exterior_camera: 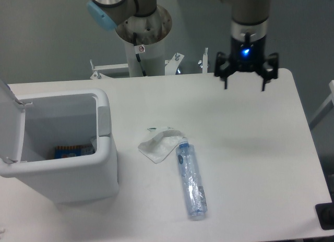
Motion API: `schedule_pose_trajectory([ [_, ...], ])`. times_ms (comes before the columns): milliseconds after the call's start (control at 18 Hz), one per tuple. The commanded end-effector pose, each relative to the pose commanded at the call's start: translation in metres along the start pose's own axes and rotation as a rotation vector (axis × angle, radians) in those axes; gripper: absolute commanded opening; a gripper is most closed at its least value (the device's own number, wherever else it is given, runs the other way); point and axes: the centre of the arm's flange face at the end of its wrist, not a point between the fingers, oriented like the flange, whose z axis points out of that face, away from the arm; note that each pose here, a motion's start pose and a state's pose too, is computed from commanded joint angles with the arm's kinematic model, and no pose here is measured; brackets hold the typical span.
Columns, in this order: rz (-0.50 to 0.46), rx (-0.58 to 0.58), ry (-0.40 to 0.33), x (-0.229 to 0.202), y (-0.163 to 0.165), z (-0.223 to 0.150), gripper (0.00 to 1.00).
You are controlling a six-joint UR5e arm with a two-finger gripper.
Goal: Place the trash in the trash can
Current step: 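Move the gripper over the crumpled white tissue and lower toward it, then close the gripper on the white tissue and lift it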
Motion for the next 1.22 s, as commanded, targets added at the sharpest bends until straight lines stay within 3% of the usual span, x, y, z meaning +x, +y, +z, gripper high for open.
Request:
schedule_pose_trajectory([
  [278,0.166,0.019,0.014,0.054,-0.034,0.040,1.00],
  [444,0.230,0.009,0.041,0.077,-0.045,0.064,1.00],
  [556,0.323,0.014,0.062,0.084,-0.046,0.071,1.00],
  [778,0.480,0.048,0.173,0.103,-0.035,0.101,1.00],
  [1000,0.526,0.035,0.251,0.125,-0.037,0.135,1.00],
  [1222,0.549,0.024,0.273,0.147,-0.039,0.159,1.00],
])
